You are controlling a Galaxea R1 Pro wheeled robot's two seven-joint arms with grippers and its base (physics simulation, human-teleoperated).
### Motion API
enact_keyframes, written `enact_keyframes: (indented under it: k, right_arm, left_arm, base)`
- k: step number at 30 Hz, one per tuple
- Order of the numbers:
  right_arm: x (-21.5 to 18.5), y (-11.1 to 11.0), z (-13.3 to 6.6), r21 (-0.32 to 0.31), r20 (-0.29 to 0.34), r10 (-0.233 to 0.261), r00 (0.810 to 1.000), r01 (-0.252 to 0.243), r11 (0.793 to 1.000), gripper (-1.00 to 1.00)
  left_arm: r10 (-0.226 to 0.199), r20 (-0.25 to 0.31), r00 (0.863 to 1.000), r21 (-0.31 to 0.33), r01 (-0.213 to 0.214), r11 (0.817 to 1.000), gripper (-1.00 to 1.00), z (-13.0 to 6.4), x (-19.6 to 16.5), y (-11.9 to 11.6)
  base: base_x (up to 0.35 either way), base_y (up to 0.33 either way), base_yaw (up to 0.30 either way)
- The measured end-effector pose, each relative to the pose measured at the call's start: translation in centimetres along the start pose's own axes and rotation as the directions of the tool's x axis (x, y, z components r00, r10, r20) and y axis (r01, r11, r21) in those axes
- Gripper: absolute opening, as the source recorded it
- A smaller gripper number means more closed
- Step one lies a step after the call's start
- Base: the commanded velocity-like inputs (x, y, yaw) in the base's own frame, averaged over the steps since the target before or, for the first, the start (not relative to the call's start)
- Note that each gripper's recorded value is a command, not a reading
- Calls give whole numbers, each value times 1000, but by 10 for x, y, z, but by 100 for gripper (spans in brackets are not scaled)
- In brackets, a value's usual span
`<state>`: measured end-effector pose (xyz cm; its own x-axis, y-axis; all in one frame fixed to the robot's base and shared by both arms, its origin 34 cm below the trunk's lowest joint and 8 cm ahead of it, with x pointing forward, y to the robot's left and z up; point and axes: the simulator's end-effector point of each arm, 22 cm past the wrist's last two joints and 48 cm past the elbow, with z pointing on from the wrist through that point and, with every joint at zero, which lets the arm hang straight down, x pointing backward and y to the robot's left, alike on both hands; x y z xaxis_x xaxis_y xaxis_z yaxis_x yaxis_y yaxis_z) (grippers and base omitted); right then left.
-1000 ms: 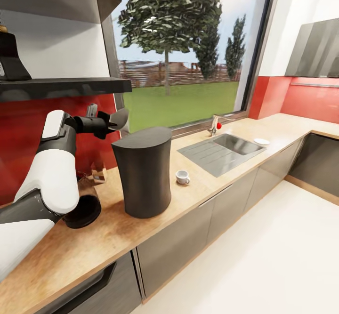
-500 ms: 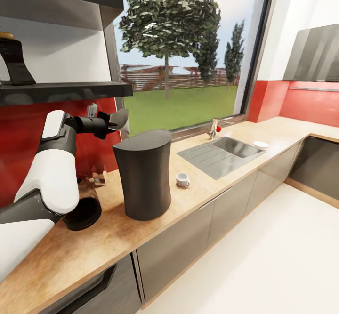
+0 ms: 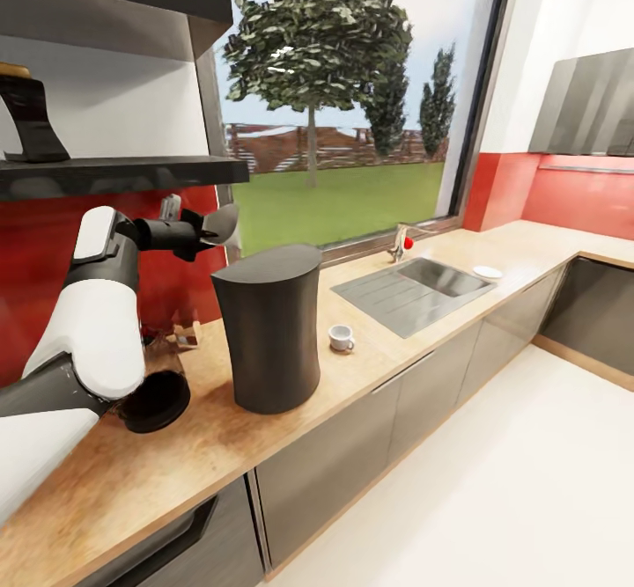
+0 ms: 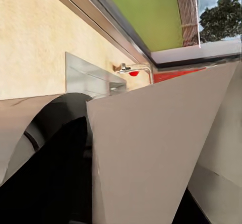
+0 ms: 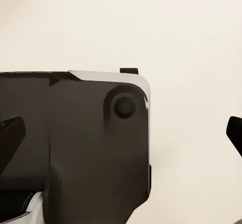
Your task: Set up a coffee station on the kitchen countertop: keep the coffee maker on the countertop, move the bottle of coffee from the kitchen shelf to the counter next to the coffee maker, place a paper coffee filter on top of the coffee maker, put the saucer next to the coffee maker with the coffee cup on the saucer, and place the electric kettle next to the coffee maker.
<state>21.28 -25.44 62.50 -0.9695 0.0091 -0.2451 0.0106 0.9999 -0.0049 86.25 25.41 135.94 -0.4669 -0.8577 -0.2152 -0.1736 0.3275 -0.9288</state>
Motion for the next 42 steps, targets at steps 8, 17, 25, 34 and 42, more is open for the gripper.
enact_keyframes:
  k: [8, 17, 25, 34, 42]
  right_arm:
    - [0, 0, 0, 0, 0, 0, 1000, 0, 1000, 100]
    - [0, 0, 0, 0, 0, 0, 1000, 0, 1000, 100]
    - [0, 0, 0, 0, 0, 0, 1000, 0, 1000, 100]
    - [0, 0, 0, 0, 0, 0, 1000, 0, 1000, 100]
    - [0, 0, 0, 0, 0, 0, 1000, 0, 1000, 100]
  left_arm:
    - [-5, -8, 1000, 27, 6, 1000, -100, -12, -14, 1]
    - [-7, -9, 1000, 29, 8, 1000, -100, -13, -16, 1]
    - [-3, -14, 1000, 25, 3, 1000, -100, -11, -13, 1]
    - [0, -16, 1000, 23, 1, 1000, -100, -10, -12, 2]
    - [-12, -27, 1000, -5, 11, 1000, -100, -5, -6, 21]
  base:
    - [0, 94, 0]
    - [0, 36, -29]
    - [0, 0, -76]
    - [0, 0, -45]
    - [0, 0, -2]
